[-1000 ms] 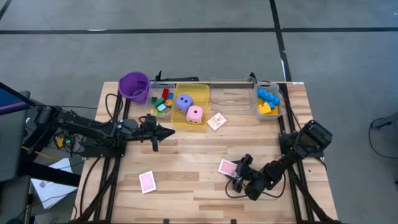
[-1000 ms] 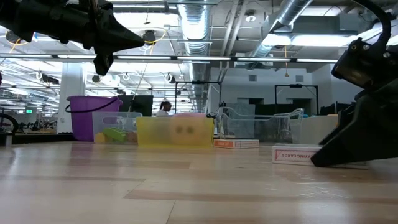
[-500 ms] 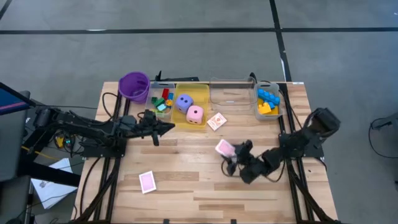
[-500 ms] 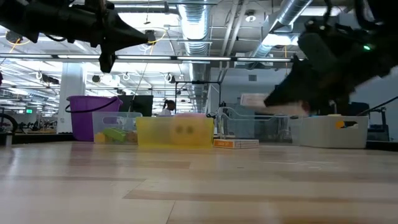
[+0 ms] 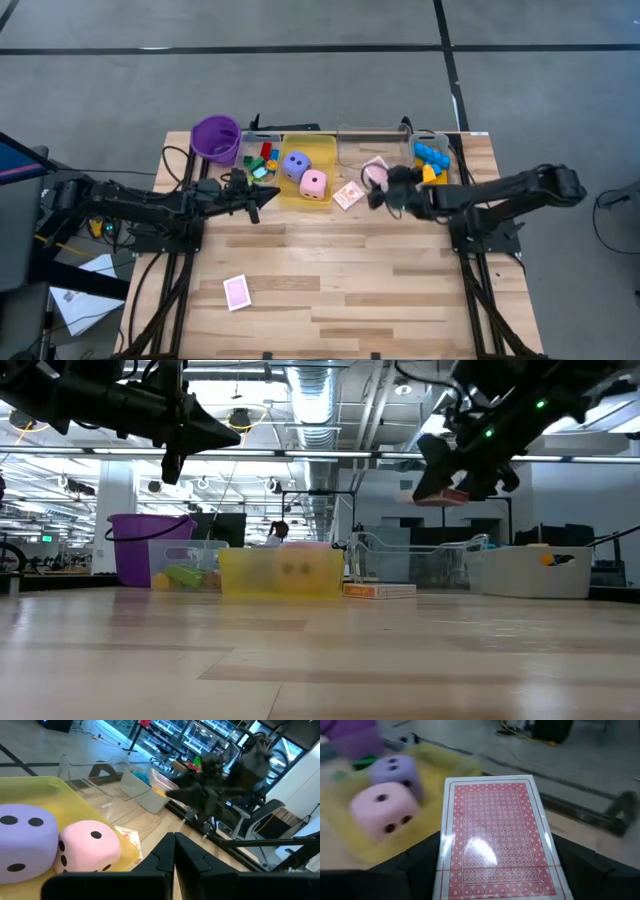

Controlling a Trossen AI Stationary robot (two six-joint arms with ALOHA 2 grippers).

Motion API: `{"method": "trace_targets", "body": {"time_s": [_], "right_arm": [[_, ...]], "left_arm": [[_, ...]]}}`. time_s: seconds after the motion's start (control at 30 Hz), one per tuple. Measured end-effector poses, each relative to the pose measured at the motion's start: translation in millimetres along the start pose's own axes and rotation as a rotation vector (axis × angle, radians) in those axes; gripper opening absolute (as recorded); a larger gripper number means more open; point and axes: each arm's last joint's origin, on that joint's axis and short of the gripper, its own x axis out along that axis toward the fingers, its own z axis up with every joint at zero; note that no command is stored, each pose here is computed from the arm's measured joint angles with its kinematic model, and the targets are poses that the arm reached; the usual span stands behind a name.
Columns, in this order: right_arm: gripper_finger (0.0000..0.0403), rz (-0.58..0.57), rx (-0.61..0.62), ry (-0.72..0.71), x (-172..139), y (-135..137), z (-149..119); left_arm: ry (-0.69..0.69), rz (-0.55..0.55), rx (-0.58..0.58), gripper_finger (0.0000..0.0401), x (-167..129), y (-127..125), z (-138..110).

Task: Pick & Place Toys
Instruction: Put the red playing card into the transparent bin, then put the pink playing card into the transparent bin

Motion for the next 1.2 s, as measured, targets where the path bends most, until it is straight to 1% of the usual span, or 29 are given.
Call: {"method": "trace_targets", "body": {"time_s": [0.17, 0.33, 0.43, 0.5, 0.57, 0.63, 0.8, 0.87, 0.93, 1.03, 1.1, 1.2], "right_arm": [[0.0306, -0.114, 0.017, 0.036, 28.1, -25.8, 11.7], [0.0315, -0.204, 0.056, 0.076, 50.7, -46.9, 15.1], [0.0339, -0.246, 0.051, 0.094, 58.9, -53.6, 13.8], [0.0361, -0.250, 0.026, 0.104, 61.2, -54.1, 12.5], [0.0382, -0.228, 0.003, 0.111, 60.6, -52.2, 12.2], [0.0393, -0.201, 0.004, 0.096, 58.9, -47.6, 12.9], [0.0384, -0.112, -0.001, 0.044, 49.5, -32.2, 15.9], [0.0384, -0.027, -0.008, 0.039, 43.5, -21.3, 14.8], [0.0385, 0.083, -0.017, 0.046, 36.0, -9.2, 12.5], [0.0385, 0.234, -0.058, 0.071, 22.5, 7.4, 6.4], [0.0385, 0.296, -0.078, 0.094, 12.4, 16.5, -0.2], [0.0385, 0.354, -0.060, 0.124, 0.0, 29.1, -11.0]], "left_arm": [[-0.001, -0.001, 0.000, 0.0000, 0.0, -0.1, 0.1], [-0.001, -0.001, 0.000, 0.0000, 0.0, -0.1, 0.1], [-0.001, -0.002, 0.000, 0.0000, 0.0, -0.2, 0.1], [-0.001, -0.002, 0.000, 0.0000, 0.0, -0.2, 0.1], [-0.001, -0.002, 0.000, 0.0000, 0.0, -0.3, 0.1], [-0.001, -0.002, 0.000, 0.0000, 0.0, -0.3, 0.1], [-0.001, -0.002, 0.000, 0.0000, 0.0, -0.2, 0.1], [-0.001, -0.002, -0.001, 0.0000, 0.0, -0.3, 0.0], [-0.001, -0.002, -0.001, 0.0000, 0.0, -0.3, 0.1], [-0.001, -0.002, -0.001, 0.0000, 0.0, -0.3, 0.1], [0.000, -0.003, -0.001, 0.0000, -0.1, -0.3, 0.0], [0.025, -0.044, -0.001, 0.0000, -0.1, -1.5, -0.7]]}}
